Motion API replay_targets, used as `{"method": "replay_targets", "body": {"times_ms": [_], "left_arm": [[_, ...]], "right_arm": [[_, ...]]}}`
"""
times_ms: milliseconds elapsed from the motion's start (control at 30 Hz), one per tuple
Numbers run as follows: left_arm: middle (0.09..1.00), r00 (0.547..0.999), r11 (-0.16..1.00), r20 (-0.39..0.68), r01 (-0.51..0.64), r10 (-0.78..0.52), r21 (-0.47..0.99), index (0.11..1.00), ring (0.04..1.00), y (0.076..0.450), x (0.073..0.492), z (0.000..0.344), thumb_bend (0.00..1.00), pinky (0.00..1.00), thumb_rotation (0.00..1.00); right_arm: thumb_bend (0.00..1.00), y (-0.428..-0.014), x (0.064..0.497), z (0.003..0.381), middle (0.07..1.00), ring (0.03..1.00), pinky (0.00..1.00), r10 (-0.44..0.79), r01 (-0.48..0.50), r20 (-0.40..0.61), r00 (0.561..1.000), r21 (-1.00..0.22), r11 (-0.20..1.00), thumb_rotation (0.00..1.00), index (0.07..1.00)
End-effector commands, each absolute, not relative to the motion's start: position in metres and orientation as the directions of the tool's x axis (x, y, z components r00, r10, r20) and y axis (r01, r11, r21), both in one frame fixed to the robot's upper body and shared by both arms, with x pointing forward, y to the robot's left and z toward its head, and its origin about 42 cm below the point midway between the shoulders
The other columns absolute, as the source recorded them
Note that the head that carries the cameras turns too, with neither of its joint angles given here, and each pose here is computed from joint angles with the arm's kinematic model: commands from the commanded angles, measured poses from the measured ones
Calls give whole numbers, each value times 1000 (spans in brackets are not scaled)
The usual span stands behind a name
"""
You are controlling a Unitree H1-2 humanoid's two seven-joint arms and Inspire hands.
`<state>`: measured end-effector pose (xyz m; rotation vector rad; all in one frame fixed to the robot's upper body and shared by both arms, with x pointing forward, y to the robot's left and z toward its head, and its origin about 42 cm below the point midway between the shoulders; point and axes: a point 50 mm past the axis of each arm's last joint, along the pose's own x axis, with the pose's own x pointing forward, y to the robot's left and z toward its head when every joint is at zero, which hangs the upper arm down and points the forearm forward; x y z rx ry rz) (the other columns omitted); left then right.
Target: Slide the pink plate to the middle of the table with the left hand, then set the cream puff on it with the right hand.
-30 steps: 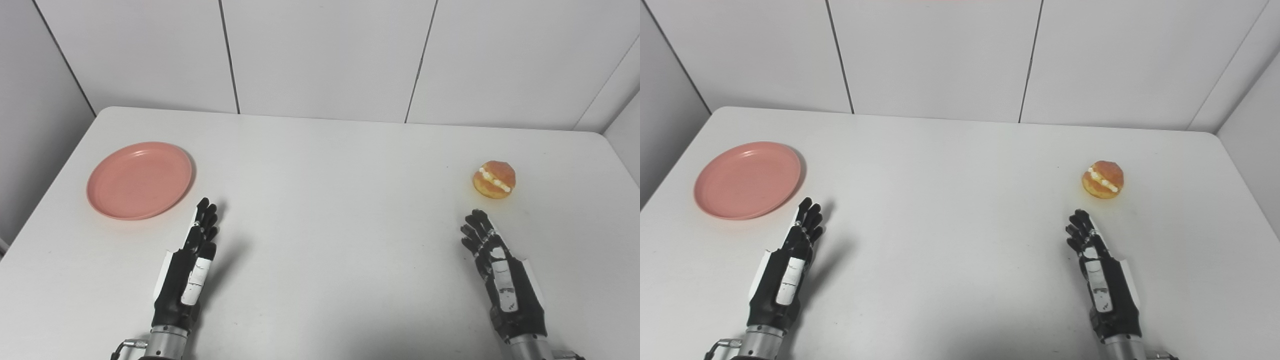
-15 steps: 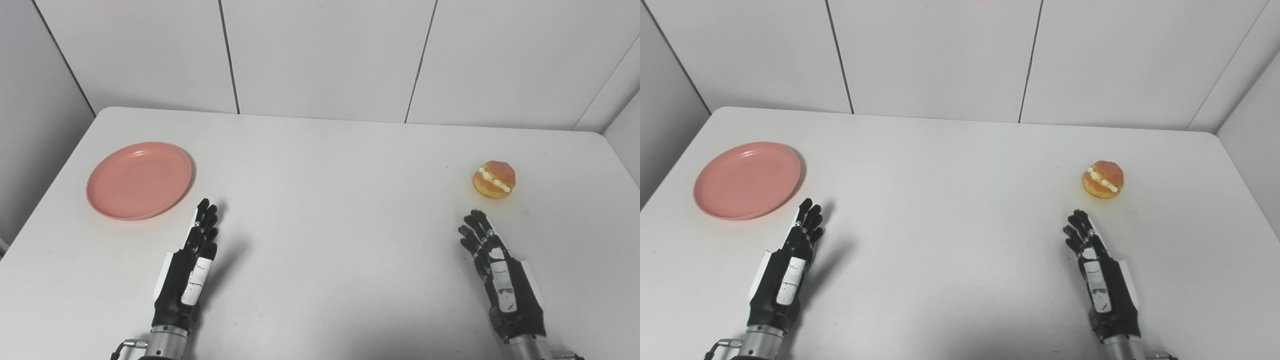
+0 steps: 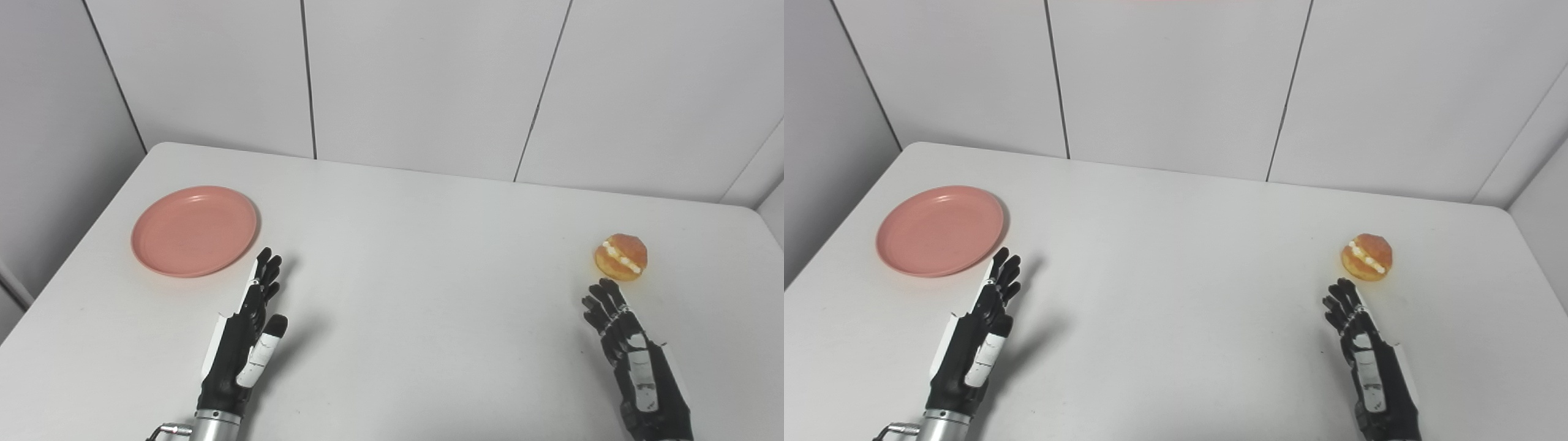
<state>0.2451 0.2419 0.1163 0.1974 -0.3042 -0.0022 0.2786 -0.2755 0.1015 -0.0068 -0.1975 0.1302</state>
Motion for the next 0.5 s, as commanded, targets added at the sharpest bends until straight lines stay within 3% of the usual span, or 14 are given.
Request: {"method": "replay_targets", "body": {"times_ms": [0,467], "left_arm": [[990,971,985,237,-7,-34,170,1000,993,225,246,93,875,982,927],[1000,968,984,248,-4,-41,176,1000,997,207,249,82,863,978,909]], "right_arm": [[926,-283,267,82,944,931,959,128,-128,171,977,-14,992,991,948],[889,-298,270,67,959,945,983,124,-128,169,978,11,992,1000,958]]}}
